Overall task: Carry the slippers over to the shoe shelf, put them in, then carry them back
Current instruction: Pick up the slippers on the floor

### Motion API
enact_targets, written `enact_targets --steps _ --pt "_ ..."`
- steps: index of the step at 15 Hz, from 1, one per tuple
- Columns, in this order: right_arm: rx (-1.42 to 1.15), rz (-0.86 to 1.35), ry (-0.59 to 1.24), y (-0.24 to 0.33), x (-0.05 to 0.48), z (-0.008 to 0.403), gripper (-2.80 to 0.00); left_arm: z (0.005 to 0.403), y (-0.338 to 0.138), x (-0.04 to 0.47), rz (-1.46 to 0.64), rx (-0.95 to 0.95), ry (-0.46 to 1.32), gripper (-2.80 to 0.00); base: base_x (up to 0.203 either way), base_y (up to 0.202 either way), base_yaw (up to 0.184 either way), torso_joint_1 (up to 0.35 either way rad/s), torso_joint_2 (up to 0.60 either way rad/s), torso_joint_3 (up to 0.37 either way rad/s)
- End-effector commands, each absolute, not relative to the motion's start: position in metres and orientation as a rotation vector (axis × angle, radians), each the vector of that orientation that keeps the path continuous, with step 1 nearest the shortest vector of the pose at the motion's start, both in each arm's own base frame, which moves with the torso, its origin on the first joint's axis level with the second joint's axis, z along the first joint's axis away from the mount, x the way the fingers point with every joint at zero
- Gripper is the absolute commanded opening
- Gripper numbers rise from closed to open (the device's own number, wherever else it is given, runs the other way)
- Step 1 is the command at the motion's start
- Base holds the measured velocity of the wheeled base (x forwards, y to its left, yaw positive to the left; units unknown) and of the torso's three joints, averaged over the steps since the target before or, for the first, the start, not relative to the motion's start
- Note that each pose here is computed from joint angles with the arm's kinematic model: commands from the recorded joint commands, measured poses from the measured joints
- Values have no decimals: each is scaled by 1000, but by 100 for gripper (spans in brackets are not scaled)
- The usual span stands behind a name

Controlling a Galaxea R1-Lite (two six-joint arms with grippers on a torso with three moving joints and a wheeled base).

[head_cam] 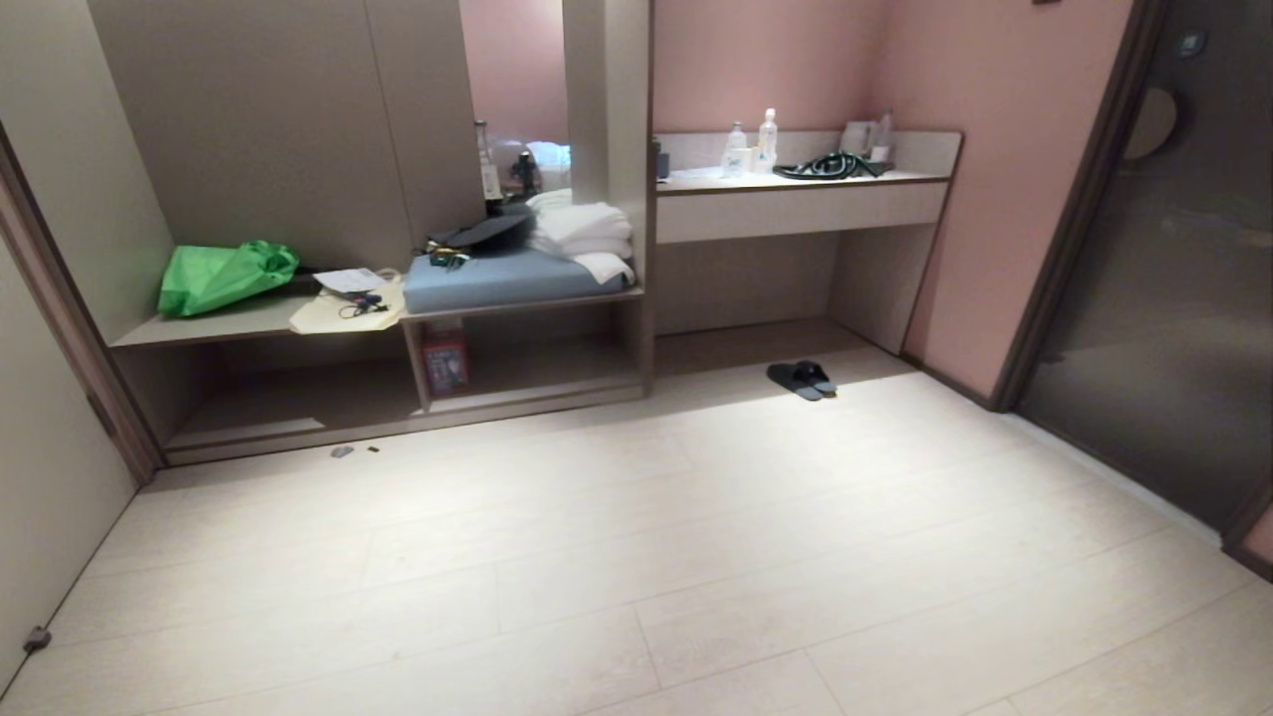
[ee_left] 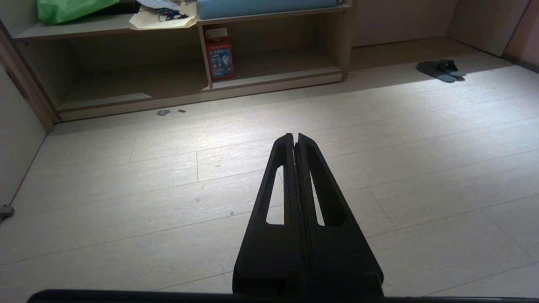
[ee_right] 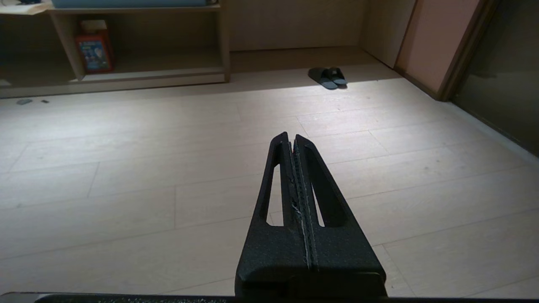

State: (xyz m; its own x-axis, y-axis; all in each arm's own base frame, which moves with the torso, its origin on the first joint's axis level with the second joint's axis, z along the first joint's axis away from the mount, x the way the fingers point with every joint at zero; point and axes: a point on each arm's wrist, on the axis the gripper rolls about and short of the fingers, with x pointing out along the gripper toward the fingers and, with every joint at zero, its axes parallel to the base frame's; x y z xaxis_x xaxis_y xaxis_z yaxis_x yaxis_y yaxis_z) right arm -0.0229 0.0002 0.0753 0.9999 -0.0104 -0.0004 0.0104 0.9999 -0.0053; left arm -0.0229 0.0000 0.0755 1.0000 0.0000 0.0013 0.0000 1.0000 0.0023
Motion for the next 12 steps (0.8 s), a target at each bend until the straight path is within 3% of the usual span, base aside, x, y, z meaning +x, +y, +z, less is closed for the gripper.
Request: enact_targets --steps 1,12 --pt "-5 -9 3 0 -23 75 -280 75 0 -23 0 5 -2 -280 0 0 0 0 0 0" --pt "-5 -10 3 0 -23 75 -280 75 0 -23 0 0 0 -280 11 0 0 -1 1 0"
